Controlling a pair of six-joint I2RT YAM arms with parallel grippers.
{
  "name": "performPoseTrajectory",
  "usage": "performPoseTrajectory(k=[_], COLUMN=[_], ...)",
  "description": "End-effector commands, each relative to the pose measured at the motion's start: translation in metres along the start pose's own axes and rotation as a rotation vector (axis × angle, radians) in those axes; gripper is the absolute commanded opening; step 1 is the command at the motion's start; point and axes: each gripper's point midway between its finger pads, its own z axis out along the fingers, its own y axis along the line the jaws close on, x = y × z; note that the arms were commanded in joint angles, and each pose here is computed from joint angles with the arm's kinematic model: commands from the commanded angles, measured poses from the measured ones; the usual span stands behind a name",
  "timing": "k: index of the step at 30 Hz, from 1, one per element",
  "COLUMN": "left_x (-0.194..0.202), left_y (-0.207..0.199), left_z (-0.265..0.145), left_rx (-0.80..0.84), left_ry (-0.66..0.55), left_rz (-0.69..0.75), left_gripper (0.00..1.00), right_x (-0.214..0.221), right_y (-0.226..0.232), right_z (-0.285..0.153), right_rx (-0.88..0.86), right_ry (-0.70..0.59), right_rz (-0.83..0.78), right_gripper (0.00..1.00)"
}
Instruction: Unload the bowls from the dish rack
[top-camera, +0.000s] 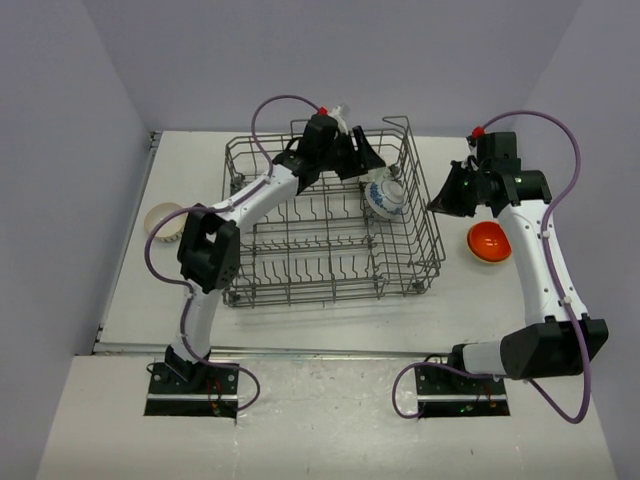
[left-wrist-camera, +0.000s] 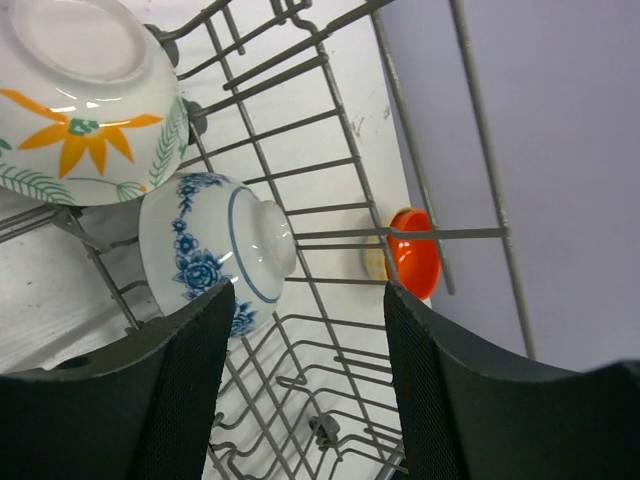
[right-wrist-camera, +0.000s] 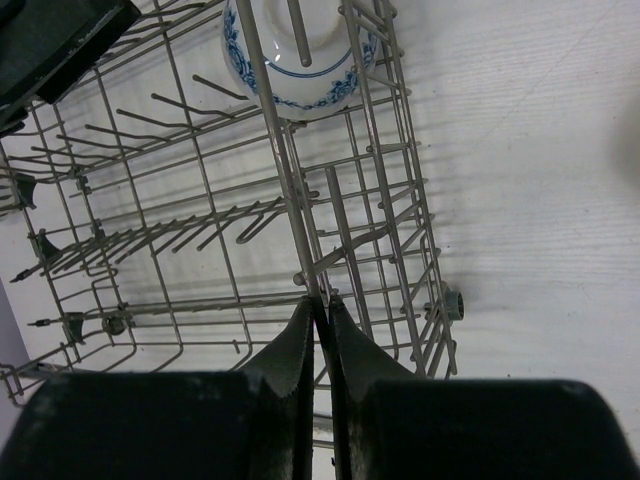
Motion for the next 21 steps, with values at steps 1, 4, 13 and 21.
performPoseTrajectory(k=[1, 4, 13, 21], left_x=[-0.005, 0.004, 0.016, 0.039], left_y=[-0.024, -0.033, -0.061, -0.045], left_z=[-0.020, -0.024, -0.052, -0.044], left_rx=[0.011, 0.046, 0.084, 0.041], left_ry=[-0.031, -0.031, -0.219, -0.313], left_rz=[-0.026, -0.074, -0.112, -0.159], left_gripper=[0.62, 0.62, 0.64, 0.61], right_x=[-0.005, -0.005, -0.001, 0.003], right_y=[0.011, 0.012, 0.012, 0.011], right_z=[0.001, -0.001, 0.000, -0.009], right_rx=[-0.043, -0.052, -0.070, -0.073], right_ry=[-0.014, -0.021, -0.033, -0.052], right_rz=[0.012, 0.015, 0.022, 0.012], right_gripper=[0.00, 0.00, 0.00, 0.00])
